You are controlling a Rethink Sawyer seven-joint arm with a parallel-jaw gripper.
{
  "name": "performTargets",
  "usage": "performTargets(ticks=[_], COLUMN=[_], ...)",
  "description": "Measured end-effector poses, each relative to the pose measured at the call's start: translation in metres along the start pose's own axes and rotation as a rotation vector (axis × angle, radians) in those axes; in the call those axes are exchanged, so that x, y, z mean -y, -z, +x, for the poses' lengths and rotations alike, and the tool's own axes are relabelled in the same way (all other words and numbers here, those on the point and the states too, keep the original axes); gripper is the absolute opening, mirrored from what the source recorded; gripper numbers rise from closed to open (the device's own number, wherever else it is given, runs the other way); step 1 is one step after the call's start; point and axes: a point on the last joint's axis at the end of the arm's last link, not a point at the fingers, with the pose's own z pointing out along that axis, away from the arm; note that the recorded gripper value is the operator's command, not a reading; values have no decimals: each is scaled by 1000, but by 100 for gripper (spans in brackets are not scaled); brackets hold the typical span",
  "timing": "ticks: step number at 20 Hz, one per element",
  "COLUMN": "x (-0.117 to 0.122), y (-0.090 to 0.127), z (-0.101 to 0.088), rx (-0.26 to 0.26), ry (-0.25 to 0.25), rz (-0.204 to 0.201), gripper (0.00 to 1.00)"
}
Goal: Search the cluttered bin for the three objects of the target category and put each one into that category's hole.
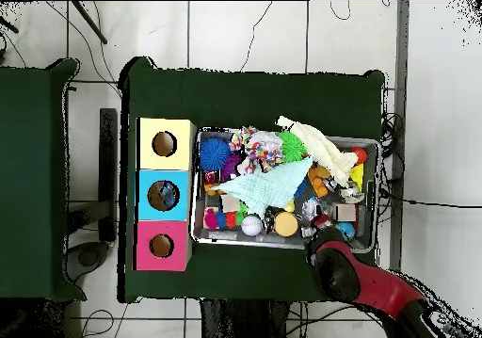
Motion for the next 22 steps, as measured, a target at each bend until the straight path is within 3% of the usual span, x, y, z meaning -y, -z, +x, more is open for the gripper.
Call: performTargets(ticks=[22], x=[19], y=[-6], z=[2], rx=[8], ry=[-4], rz=[-27], gripper=[100])
